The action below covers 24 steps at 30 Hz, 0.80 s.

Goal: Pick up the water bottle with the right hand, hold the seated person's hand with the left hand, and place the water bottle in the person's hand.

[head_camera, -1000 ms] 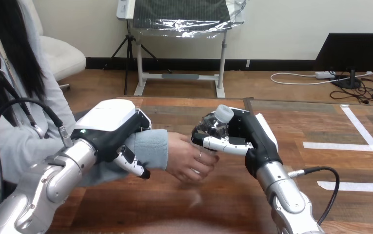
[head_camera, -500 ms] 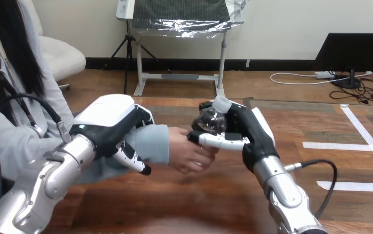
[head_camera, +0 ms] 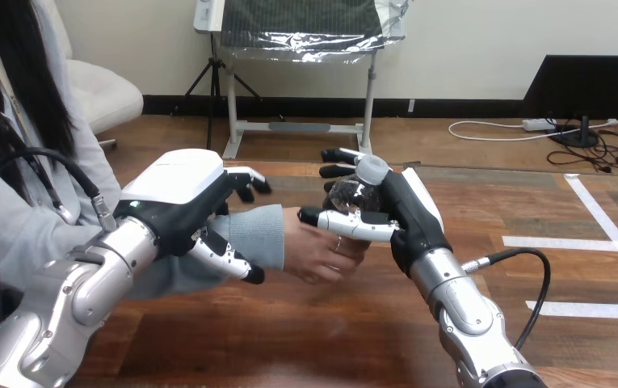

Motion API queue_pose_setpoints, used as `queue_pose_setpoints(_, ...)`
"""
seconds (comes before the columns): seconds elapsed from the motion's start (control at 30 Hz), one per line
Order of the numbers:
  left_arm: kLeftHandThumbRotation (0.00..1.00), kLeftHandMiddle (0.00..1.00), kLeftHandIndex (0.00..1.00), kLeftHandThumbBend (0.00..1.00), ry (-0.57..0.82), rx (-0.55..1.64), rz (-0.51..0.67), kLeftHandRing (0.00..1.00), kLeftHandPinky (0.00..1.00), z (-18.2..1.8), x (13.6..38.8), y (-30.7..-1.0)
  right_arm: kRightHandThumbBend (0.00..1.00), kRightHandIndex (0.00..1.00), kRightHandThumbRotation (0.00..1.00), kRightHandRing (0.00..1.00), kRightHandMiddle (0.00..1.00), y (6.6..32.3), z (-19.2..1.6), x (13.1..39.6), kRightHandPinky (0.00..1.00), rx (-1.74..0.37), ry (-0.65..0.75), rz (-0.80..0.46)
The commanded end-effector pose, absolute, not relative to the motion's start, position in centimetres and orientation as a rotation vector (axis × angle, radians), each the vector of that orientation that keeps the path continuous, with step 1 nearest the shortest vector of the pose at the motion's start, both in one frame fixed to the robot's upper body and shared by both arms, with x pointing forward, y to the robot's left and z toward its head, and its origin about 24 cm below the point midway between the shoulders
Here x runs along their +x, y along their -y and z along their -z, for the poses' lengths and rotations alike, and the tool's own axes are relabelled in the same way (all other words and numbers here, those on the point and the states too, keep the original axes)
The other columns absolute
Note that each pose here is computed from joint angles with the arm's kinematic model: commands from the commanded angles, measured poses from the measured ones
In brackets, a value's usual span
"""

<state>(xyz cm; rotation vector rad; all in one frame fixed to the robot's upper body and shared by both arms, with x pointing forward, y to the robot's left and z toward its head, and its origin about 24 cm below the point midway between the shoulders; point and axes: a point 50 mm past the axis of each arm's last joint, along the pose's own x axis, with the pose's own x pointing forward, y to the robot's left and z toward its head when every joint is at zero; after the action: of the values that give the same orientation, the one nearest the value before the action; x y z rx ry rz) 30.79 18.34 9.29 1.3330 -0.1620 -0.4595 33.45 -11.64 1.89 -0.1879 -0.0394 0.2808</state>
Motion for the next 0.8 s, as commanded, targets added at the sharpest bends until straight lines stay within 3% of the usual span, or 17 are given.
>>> queue_pose_setpoints(0.0, 0.36, 0.87, 0.92, 1.0, 0.257, 1.353, 0.387, 0.84, 0.81, -12.0, 31.3, -18.4, 0.91, 0.86, 0.43, 0.81, 0.8, 12.1, -4.8, 35.2, 0.77, -0.232, 0.14, -0.267)
queue_pose_setpoints(0.33, 0.41, 0.95, 0.99, 1.0, 0.25, 1.332, 0.378, 0.93, 0.89, -11.7, 31.0, -18.7, 0.96, 0.91, 0.55, 0.85, 0.84, 12.6, -4.9, 35.3, 0.8, -0.264, 0.13, -0.271)
queue_pose_setpoints(0.77, 0.46, 1.0, 1.0, 1.0, 0.266, 1.279, 0.364, 0.98, 0.93, -11.3, 30.4, -19.4, 1.0, 0.95, 0.65, 0.89, 0.88, 13.3, -5.1, 35.4, 0.85, -0.299, 0.128, -0.274)
